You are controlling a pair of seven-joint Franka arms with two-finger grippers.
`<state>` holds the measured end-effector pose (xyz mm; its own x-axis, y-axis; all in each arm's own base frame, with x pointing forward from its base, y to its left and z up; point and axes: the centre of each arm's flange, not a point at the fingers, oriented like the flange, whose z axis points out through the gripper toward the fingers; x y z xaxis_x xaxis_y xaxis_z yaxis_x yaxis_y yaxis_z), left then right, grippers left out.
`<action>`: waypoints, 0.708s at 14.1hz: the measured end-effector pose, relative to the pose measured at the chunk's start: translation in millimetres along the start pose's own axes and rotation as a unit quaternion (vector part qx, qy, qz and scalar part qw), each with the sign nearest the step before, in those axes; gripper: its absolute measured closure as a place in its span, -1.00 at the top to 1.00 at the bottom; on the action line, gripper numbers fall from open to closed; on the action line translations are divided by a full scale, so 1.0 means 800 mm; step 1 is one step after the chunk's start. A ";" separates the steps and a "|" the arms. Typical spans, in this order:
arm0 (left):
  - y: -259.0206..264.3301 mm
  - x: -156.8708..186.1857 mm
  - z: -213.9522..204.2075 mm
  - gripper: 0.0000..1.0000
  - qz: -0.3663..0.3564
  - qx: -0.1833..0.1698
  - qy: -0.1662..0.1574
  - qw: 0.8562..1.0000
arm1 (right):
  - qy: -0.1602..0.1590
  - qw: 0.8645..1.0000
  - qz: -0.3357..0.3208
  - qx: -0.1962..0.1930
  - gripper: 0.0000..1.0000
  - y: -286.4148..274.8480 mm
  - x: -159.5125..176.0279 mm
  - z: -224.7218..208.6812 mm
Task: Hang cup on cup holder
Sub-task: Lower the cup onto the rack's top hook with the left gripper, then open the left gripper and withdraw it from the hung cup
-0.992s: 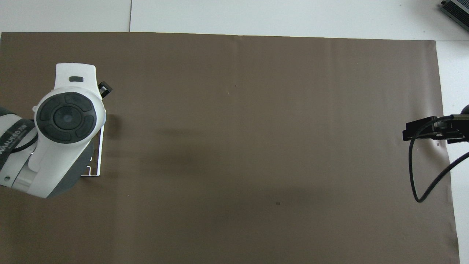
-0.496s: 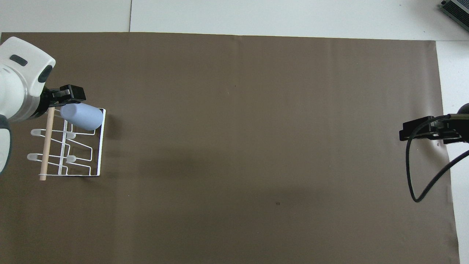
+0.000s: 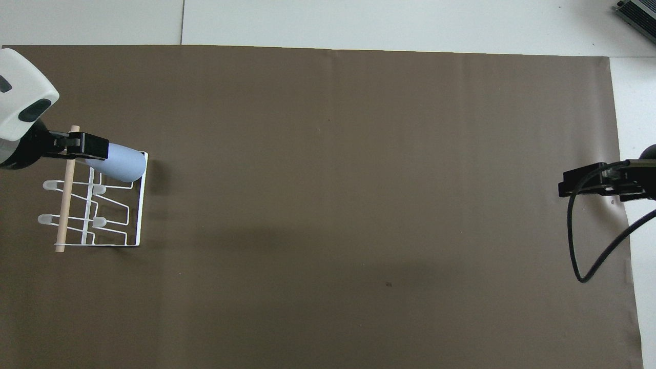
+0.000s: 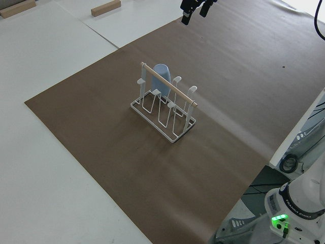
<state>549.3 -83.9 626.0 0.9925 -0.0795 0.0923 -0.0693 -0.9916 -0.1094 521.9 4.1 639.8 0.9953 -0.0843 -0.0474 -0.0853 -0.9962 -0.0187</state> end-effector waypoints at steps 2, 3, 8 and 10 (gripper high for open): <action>-0.001 0.001 -0.009 1.00 0.003 -0.013 -0.023 1.000 | -0.001 1.000 0.000 0.000 1.00 0.001 0.000 0.001; -0.001 0.004 -0.013 1.00 0.005 -0.023 -0.032 0.999 | -0.001 1.000 0.001 0.000 1.00 0.001 0.000 0.001; -0.012 0.015 -0.024 1.00 0.018 -0.040 -0.048 0.998 | -0.001 1.000 0.002 0.000 1.00 0.002 0.000 0.001; -0.028 0.014 -0.032 1.00 0.024 -0.041 -0.045 0.998 | -0.001 1.000 0.002 0.000 1.00 0.003 0.000 0.002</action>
<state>559.3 -64.8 654.7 0.9927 -0.1208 -0.0008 -0.1207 -0.9922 -0.0308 521.8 1.9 638.5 0.9948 -0.0884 -0.0502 -0.0894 -0.9958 -0.0186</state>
